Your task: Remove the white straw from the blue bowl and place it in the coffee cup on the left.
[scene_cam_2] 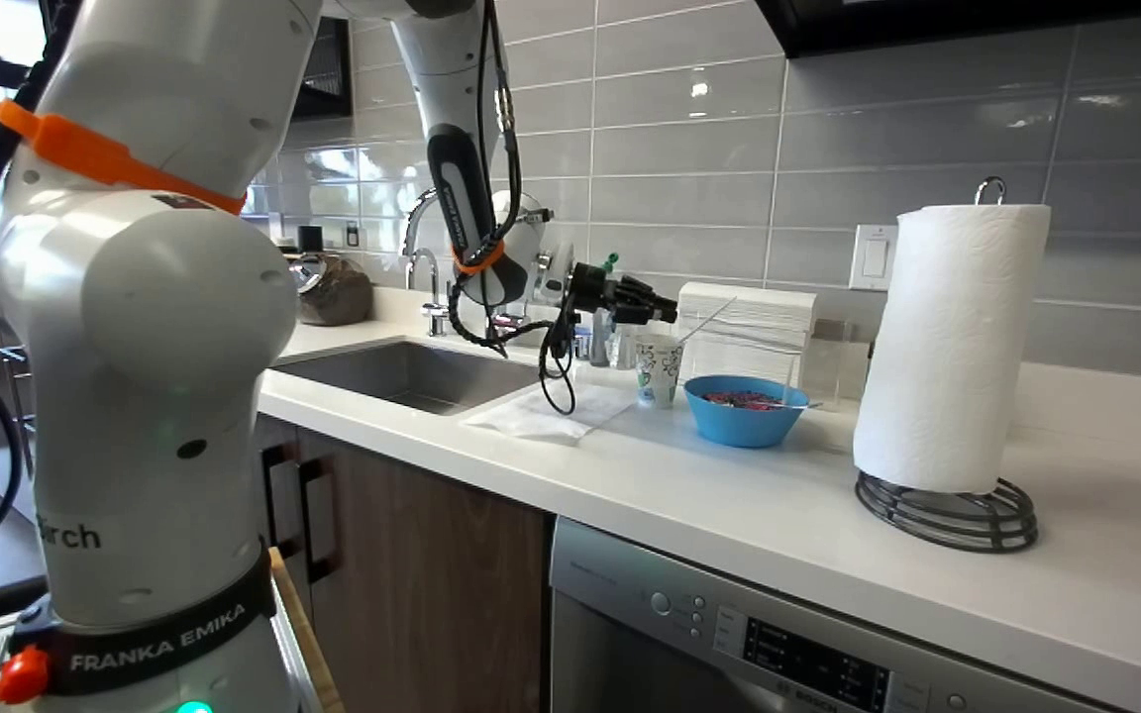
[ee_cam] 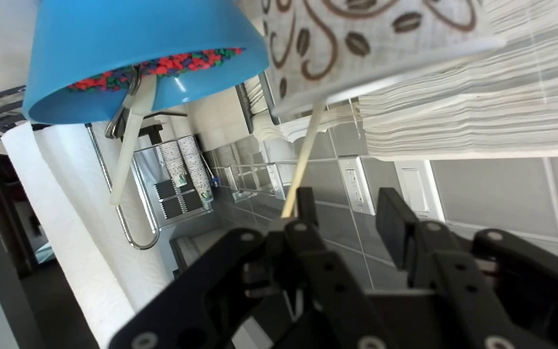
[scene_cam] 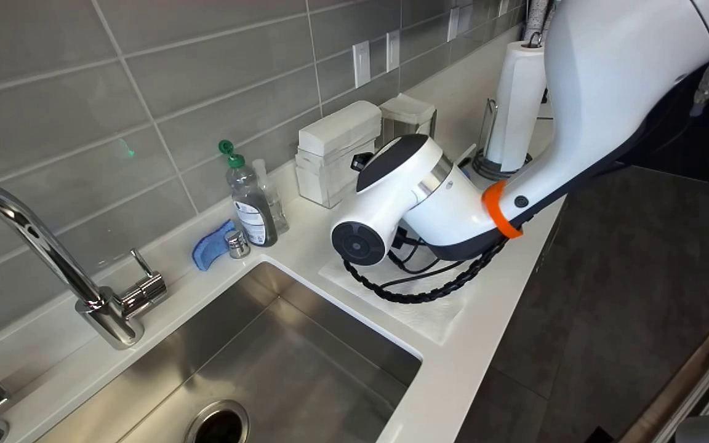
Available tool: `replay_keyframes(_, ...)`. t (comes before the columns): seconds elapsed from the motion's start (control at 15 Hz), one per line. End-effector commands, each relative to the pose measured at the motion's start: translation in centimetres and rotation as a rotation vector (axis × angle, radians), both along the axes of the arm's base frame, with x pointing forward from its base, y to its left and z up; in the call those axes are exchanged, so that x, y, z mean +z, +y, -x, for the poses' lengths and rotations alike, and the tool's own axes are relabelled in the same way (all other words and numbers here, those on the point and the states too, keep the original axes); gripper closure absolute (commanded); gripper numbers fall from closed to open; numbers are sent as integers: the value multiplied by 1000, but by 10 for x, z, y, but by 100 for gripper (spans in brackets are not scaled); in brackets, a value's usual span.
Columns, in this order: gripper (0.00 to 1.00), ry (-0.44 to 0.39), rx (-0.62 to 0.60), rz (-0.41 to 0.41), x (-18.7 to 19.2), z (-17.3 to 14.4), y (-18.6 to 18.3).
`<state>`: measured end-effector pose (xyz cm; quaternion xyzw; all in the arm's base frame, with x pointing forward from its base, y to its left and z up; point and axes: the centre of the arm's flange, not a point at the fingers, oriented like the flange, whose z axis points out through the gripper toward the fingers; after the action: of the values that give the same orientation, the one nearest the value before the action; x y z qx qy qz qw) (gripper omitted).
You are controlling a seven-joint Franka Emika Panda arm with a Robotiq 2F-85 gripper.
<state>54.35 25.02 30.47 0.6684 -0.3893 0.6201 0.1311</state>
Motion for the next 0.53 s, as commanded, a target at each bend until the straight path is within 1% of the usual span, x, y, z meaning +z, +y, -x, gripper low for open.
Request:
replay_keyframes(0.0, 30, -20, 25, 3, 3, 0, 9)
replay_keyframes(0.2, 16, -20, 34, -25, 19, 7, 19)
replay_keyframes(0.33, 2, -3, 20, -63, 39, 14, 26)
replay_keyframes(0.4, 0, 7, 4, -80, 50, 18, 29)
replay_keyframes(0.47, 0, 33, -34, -100, 66, 24, 29)
